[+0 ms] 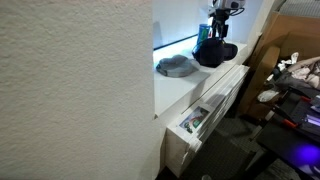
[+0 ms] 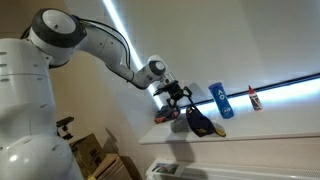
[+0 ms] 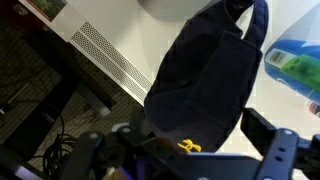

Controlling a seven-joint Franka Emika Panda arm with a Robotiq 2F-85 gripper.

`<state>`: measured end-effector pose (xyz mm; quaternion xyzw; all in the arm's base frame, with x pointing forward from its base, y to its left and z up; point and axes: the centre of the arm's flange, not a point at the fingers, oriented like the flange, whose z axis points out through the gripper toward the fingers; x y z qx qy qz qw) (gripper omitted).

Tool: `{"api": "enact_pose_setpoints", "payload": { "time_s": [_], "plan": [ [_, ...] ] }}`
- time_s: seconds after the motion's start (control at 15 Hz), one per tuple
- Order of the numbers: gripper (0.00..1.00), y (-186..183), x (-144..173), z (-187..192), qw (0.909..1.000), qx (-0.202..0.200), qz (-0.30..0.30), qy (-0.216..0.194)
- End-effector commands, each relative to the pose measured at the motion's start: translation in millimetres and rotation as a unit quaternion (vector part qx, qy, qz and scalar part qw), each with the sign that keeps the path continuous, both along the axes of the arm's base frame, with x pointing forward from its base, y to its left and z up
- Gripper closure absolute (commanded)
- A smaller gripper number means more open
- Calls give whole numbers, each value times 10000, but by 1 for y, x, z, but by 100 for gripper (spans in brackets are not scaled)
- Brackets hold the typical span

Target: Place the black cap on the blue can, move the gray cap to the right, and move the bottle to the left

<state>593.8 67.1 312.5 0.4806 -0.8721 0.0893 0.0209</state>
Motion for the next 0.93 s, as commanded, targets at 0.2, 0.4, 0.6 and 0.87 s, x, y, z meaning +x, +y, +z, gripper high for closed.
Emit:
{"api": "enact_pose_setpoints", "payload": {
  "time_s": [0.2,0.4,0.6,0.87],
  "plan": [
    [0,-2,1,-11,10000,-30,-10,62],
    [0,-2,1,-11,10000,-29,-10,57],
    [0,-7,-5,-11,9984,-483,-296,-47],
    [0,-6,1,-11,9995,-268,-136,-13]
  ]
}}
